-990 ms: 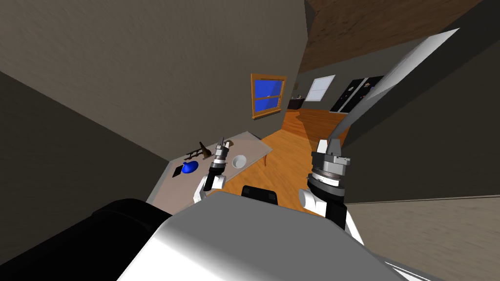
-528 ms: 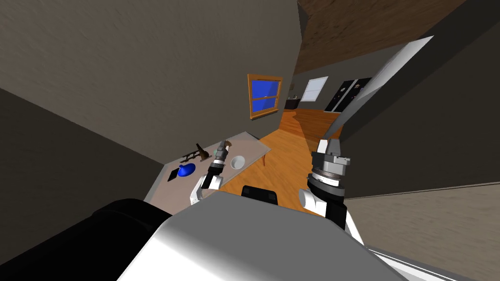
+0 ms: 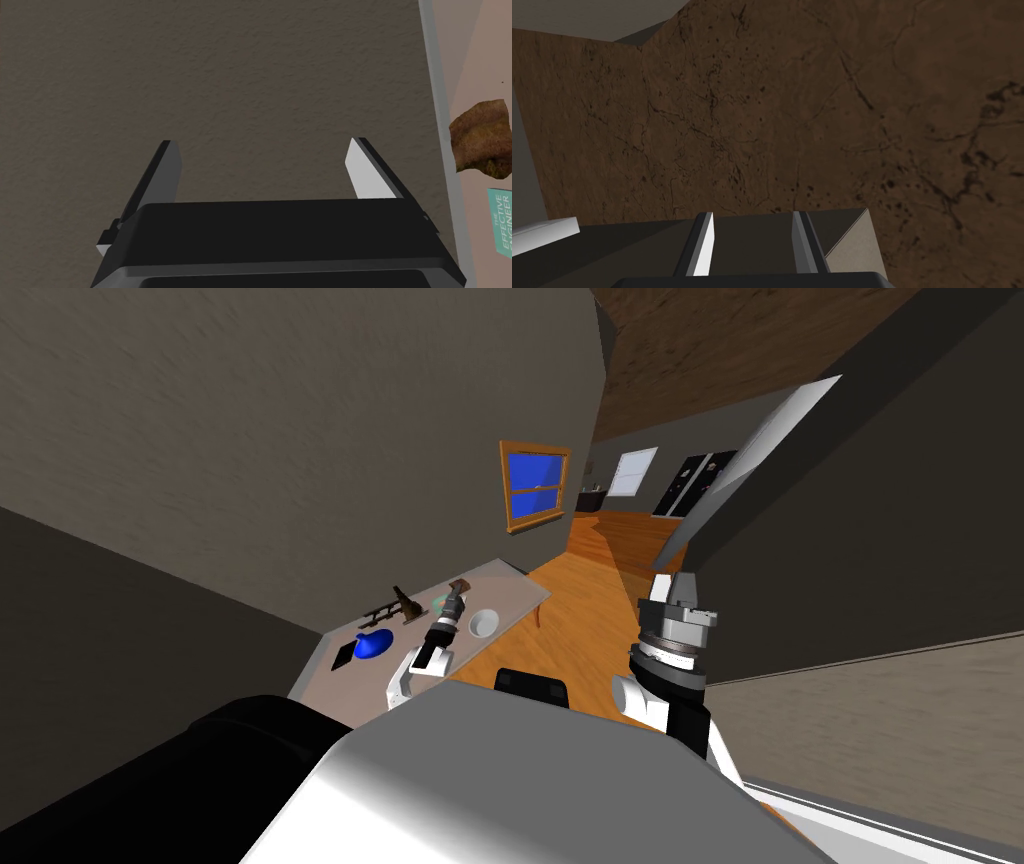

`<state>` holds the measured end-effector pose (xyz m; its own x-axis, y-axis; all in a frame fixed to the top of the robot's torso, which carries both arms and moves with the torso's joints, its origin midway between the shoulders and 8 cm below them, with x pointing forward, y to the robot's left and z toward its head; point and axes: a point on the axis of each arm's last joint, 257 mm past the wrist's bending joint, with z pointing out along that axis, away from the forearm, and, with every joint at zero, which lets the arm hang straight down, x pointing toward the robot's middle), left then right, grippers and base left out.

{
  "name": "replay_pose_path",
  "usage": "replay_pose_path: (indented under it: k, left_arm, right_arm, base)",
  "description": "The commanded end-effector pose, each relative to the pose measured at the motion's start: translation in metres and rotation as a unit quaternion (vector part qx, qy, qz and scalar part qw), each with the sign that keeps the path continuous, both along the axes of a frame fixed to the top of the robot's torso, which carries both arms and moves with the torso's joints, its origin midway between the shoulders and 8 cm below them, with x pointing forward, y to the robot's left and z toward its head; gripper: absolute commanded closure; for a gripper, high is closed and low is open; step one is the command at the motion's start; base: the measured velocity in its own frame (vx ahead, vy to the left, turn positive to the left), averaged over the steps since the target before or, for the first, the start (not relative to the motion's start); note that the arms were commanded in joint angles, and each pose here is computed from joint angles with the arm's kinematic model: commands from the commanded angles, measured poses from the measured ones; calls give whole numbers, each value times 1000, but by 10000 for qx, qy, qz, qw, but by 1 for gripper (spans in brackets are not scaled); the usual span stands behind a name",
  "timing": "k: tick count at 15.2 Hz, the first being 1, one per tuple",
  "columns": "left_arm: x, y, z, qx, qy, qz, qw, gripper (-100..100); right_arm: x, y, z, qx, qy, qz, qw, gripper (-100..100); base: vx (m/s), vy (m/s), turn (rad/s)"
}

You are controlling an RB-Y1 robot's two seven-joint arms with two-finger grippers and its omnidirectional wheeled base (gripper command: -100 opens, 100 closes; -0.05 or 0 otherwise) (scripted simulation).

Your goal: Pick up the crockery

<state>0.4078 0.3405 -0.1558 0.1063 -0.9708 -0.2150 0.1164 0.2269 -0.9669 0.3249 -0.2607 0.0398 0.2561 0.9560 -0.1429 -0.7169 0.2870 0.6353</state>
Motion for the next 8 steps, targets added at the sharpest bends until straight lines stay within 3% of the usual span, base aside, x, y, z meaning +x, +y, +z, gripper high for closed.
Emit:
replay_pose_path:
  k: [1,4,8]
  left_arm:
    - [0,16,-27,-40,384,160,9991,-100]
    - [-1,27,-47,-88,701,295,9971,-100]
    - [-8,48,-85,-204,1264,552,9902,-100]
  right_arm:
    - [0,0,0,0,0,0,10000,0]
    - [0,0,0,0,0,0,10000,0]
    - [0,0,0,0,0,0,10000,0]
  base:
    - [13,4,-92]
    - [11,5,-83]
    - [14,5,-103]
